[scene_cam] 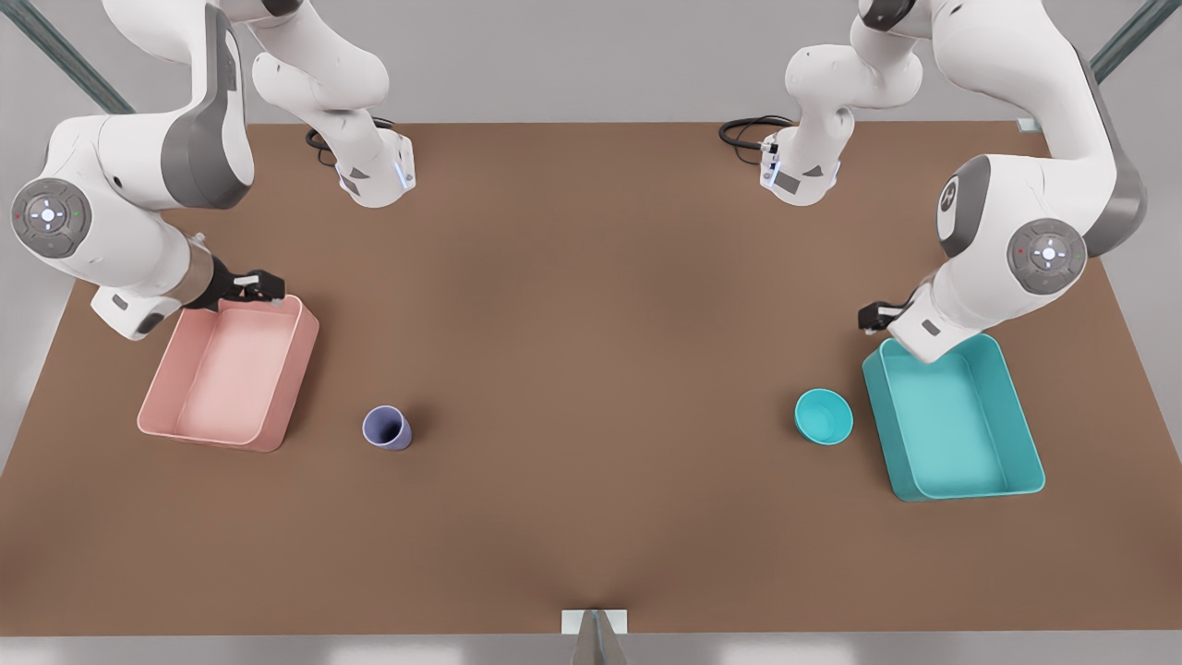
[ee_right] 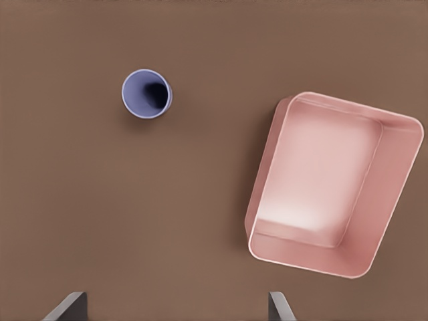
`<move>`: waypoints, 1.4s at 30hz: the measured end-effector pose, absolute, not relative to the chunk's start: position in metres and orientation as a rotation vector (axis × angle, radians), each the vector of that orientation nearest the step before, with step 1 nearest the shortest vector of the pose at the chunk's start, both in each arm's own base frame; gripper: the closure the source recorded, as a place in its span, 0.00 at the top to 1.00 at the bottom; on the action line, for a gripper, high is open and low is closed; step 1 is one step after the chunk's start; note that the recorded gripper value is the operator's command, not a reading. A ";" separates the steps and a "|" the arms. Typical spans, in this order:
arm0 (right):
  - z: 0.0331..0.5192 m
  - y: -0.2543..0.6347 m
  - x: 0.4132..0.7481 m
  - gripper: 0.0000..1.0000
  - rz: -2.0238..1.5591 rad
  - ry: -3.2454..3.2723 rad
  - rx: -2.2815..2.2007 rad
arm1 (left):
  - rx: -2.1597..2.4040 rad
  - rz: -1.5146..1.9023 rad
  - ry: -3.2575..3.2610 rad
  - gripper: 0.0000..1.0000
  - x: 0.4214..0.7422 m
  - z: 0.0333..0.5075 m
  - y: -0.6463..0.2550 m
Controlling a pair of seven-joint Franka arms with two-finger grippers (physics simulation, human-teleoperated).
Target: Put the bowls and cups in different boxes
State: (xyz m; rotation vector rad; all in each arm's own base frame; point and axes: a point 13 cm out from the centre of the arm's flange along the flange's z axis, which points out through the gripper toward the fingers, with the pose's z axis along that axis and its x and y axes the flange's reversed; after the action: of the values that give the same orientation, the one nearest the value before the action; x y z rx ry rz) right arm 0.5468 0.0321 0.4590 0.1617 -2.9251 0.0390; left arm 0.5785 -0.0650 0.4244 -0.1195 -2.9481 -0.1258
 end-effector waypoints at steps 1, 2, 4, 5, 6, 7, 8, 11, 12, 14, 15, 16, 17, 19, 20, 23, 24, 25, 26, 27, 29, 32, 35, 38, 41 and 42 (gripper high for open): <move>0.458 0.033 0.548 1.00 0.035 -2.927 0.163 | -0.119 -0.126 -2.950 1.00 0.579 0.424 -0.065; 0.455 0.033 0.550 1.00 0.033 -2.925 0.165 | -0.118 -0.125 -2.950 1.00 0.581 0.421 -0.066; 0.420 0.043 0.563 1.00 0.032 -2.881 0.193 | -0.159 -0.139 -2.896 1.00 0.596 0.366 -0.081; 0.397 0.064 0.575 1.00 0.033 -2.866 0.236 | -0.193 -0.156 -2.859 1.00 0.604 0.324 -0.094; 0.375 0.081 0.589 1.00 0.031 -2.863 0.266 | -0.219 -0.174 -2.834 1.00 0.610 0.286 -0.101; 0.356 0.091 0.607 1.00 0.025 -2.871 0.276 | -0.248 -0.197 -2.817 1.00 0.617 0.250 -0.106; 0.336 0.095 0.624 1.00 0.018 -2.880 0.272 | -0.291 -0.242 -2.809 1.00 0.623 0.218 -0.111; 0.269 0.094 0.655 1.00 0.000 -2.893 0.234 | -0.463 -0.394 -2.791 1.00 0.626 0.145 -0.127; 0.252 0.089 0.662 1.00 -0.007 -2.898 0.213 | -0.501 -0.419 -2.794 1.00 0.627 0.130 -0.129; 0.219 0.083 0.675 1.00 -0.029 -2.916 0.176 | -0.546 -0.445 -2.787 1.00 0.621 0.106 -0.125; 0.202 0.082 0.679 1.00 -0.058 -2.921 0.149 | -0.556 -0.450 -2.777 1.00 0.616 0.095 -0.121; 0.186 0.082 0.680 1.00 -0.082 -2.924 0.127 | -0.564 -0.453 -2.768 1.00 0.610 0.086 -0.117; 0.174 0.083 0.680 1.00 -0.100 -2.930 0.110 | -0.568 -0.453 -2.759 1.00 0.604 0.078 -0.113; 0.160 0.083 0.681 1.00 -0.121 -2.952 0.086 | -0.576 -0.453 -2.746 1.00 0.594 0.067 -0.110; 0.157 0.084 0.681 1.00 -0.128 -2.965 0.078 | -0.577 -0.454 -2.741 1.00 0.590 0.062 -0.109; 0.163 0.086 0.666 1.00 -0.129 -2.994 0.070 | -0.576 -0.455 -2.748 0.36 0.587 0.055 -0.108; 0.163 0.086 0.661 1.00 -0.126 -3.002 0.069 | -0.573 -0.458 -2.755 0.24 0.589 0.055 -0.108; 0.162 0.085 0.657 1.00 -0.123 -3.009 0.068 | -0.570 -0.464 -2.764 0.21 0.592 0.056 -0.107; 0.160 0.085 0.656 1.00 -0.119 -3.016 0.068 | -0.566 -0.476 -2.773 0.21 0.595 0.058 -0.106; 0.158 0.086 0.656 1.00 -0.114 -3.024 0.072 | -0.561 -0.485 -2.784 0.21 0.599 0.061 -0.105; 0.153 0.088 0.658 1.00 -0.107 -3.037 0.077 | -0.543 -0.484 -2.809 0.21 0.607 0.069 -0.107; 0.134 0.084 0.659 1.00 -0.097 -3.038 0.071 | -0.499 -0.451 -2.843 0.21 0.619 0.083 -0.114; 0.113 0.079 0.653 1.00 -0.090 -3.020 0.061 | -0.463 -0.446 -2.887 0.21 0.629 0.122 -0.115; 0.099 0.082 0.645 1.00 -0.085 -3.008 0.067 | -0.324 -0.471 -3.030 0.21 0.667 0.236 -0.080; 0.095 0.085 0.645 0.38 -0.086 -3.011 0.071 | -0.106 -0.487 -3.027 0.21 0.671 0.262 0.008; 0.095 0.086 0.645 0.33 -0.088 -3.012 0.072 | -0.055 -0.495 -3.004 0.21 0.668 0.256 0.030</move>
State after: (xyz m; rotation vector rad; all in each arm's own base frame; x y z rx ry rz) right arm 0.6448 0.0861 0.0946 0.0719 -3.0118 -0.0877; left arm 0.6678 0.0303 0.2555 -0.0552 -3.0035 -0.4949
